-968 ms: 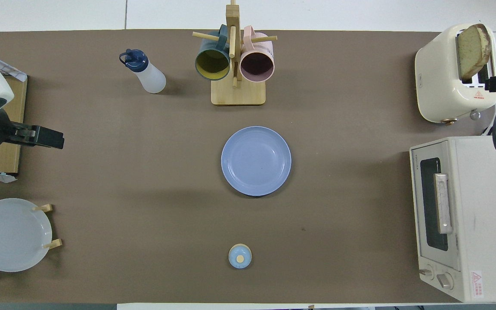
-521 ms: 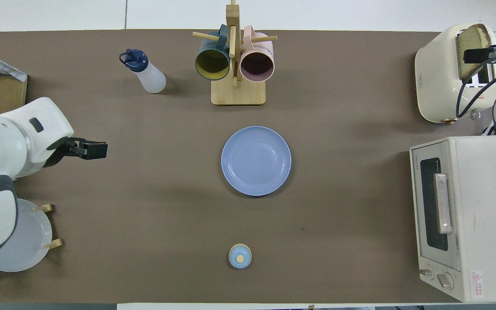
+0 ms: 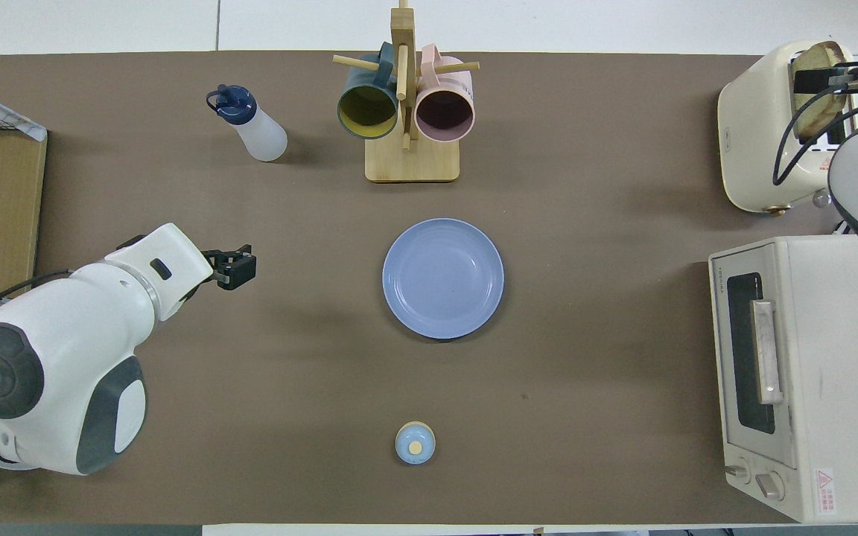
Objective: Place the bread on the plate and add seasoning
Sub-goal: 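Move the left gripper forward toward the white bottle, then pull the bread slice from the toaster with the right gripper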
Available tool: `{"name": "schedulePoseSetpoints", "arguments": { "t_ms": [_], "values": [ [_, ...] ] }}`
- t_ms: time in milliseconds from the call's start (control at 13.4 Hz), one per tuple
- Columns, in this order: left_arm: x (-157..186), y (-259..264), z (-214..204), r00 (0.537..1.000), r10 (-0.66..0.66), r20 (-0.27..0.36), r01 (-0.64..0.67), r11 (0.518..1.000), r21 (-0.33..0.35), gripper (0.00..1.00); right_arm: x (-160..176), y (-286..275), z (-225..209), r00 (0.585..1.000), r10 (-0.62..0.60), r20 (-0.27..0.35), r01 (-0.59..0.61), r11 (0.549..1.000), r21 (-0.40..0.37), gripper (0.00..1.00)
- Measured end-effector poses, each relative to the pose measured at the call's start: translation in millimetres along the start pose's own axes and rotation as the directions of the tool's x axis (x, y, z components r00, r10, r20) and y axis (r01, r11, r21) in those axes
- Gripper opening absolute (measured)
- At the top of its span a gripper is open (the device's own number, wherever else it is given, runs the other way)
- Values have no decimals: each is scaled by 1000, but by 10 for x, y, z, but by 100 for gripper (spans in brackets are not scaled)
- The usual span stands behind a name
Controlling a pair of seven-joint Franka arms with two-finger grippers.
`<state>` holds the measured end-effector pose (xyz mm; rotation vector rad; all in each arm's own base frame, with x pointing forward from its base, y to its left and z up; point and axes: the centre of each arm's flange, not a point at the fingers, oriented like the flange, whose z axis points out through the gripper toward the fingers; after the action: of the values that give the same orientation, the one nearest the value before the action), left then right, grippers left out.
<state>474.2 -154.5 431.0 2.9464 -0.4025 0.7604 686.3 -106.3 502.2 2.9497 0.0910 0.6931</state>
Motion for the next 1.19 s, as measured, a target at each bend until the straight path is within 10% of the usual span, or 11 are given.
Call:
{"name": "schedulePoseSetpoints", "arguments": {
  "t_ms": [447,894,1191],
  "values": [
    [-278,16,714,985,-8,-172,4,1000,-26,100,11,17,59,997,-81,-10,80,997,-6,74],
    [-390,182,1082,973,-5,-231,-8,999,-54,100,-14,160,80,970,-244,-4,243,970,-17,11],
    [-363,230,1276,963,-32,-267,17,998,-61,100,157,266,-291,931,-365,33,366,930,-33,10]
  ]
}}
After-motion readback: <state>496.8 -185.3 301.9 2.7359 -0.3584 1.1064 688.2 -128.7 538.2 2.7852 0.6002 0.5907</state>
